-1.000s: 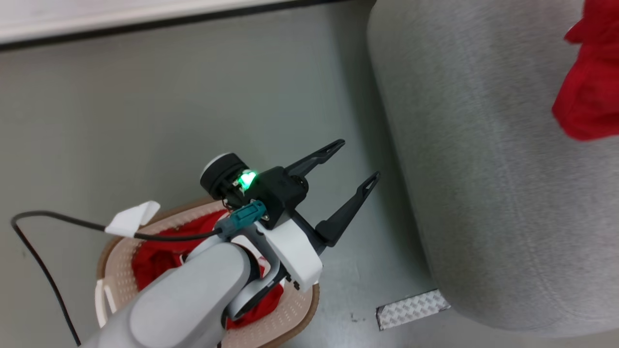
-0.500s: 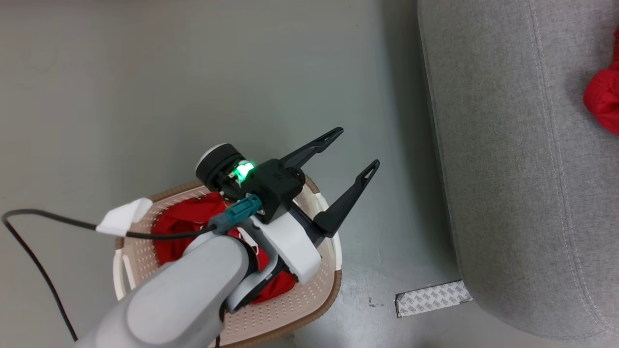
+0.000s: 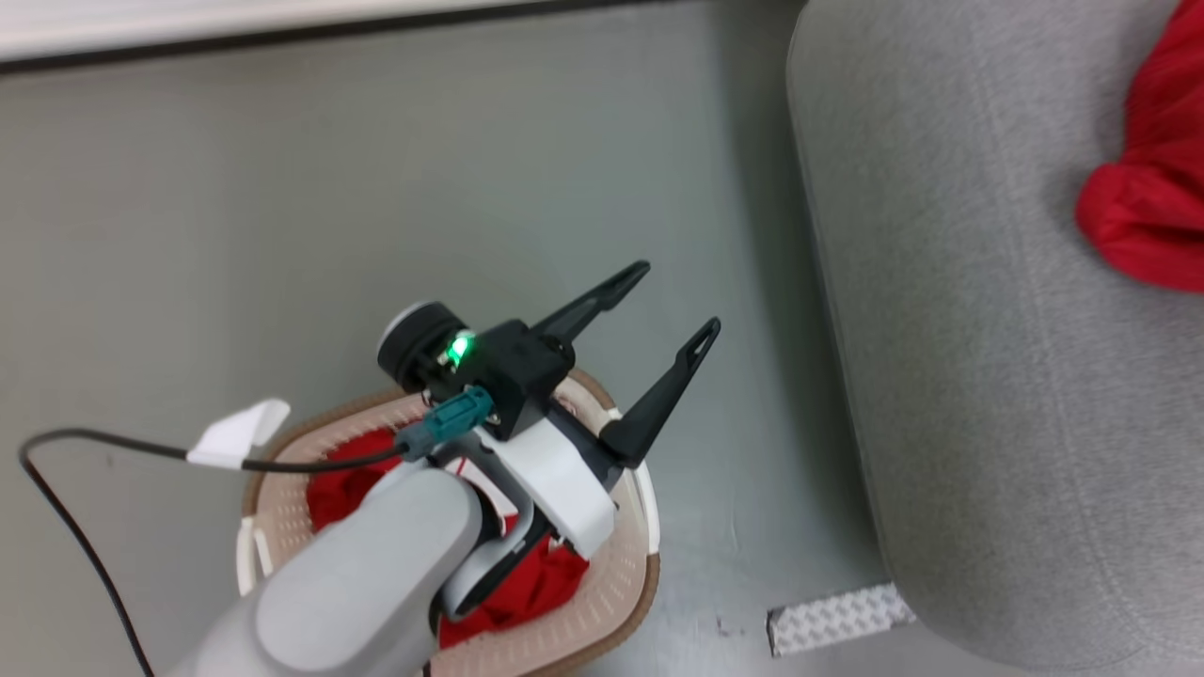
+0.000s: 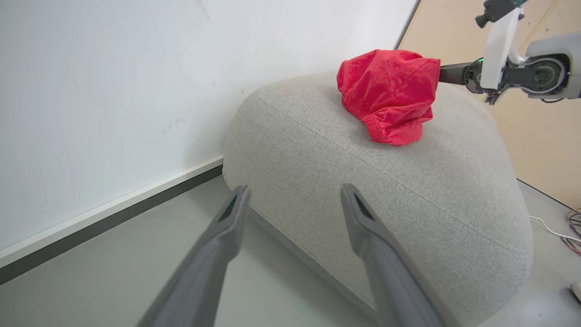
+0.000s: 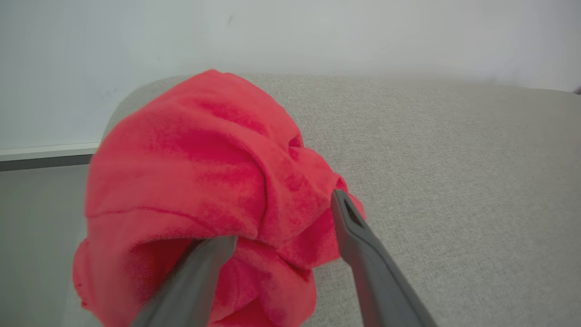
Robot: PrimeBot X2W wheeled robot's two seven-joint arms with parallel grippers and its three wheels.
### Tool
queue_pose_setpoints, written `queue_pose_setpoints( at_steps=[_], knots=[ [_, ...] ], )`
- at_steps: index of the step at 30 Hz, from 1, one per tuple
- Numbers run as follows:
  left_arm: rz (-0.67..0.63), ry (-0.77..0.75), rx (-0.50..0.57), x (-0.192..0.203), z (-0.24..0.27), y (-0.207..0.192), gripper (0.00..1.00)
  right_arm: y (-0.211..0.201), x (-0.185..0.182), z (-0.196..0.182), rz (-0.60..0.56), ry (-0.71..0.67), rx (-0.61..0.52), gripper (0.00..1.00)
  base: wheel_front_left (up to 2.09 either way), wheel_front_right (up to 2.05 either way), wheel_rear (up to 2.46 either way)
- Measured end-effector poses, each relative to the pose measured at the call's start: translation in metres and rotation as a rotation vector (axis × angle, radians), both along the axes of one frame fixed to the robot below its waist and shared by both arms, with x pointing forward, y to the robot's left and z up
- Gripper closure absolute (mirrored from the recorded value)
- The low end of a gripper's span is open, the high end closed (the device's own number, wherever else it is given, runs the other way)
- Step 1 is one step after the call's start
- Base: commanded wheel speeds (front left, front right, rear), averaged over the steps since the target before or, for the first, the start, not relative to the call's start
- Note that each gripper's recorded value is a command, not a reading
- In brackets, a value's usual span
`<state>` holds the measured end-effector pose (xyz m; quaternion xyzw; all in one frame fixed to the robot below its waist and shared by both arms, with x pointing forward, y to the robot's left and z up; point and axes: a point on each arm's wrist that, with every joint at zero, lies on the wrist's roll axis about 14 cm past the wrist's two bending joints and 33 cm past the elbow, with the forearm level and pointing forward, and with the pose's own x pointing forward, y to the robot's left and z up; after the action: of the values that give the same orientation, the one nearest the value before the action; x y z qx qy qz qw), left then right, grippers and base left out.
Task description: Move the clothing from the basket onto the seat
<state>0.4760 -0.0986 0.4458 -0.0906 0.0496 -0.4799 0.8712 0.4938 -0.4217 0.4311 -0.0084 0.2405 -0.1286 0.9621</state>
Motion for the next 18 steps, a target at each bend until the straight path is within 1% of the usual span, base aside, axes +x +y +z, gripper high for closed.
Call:
queue_pose_setpoints(
  at_steps=[4, 9, 14, 18],
  knots=[
    [0.011, -0.012, -0.014, -0.009, 0.014, 0.000, 0.00, 0.002, -0.013, 0.016, 0.031, -0.005, -0.027, 0.00, 0.00, 0.00, 0.00],
    [0.037, -0.053, -0.030, -0.020, 0.040, 0.004, 0.00, 0.005, -0.029, 0.048, 0.082, -0.048, -0.069, 0.00, 0.00, 0.00, 0.00],
    [0.075, -0.093, -0.041, -0.031, 0.065, 0.013, 0.00, 0.010, -0.043, 0.088, 0.131, -0.142, -0.099, 0.00, 0.00, 0.00, 0.00],
    [0.126, -0.132, -0.050, -0.037, 0.088, 0.025, 0.00, 0.026, -0.047, 0.125, 0.187, -0.261, -0.106, 0.00, 0.00, 0.00, 0.00]
  ],
)
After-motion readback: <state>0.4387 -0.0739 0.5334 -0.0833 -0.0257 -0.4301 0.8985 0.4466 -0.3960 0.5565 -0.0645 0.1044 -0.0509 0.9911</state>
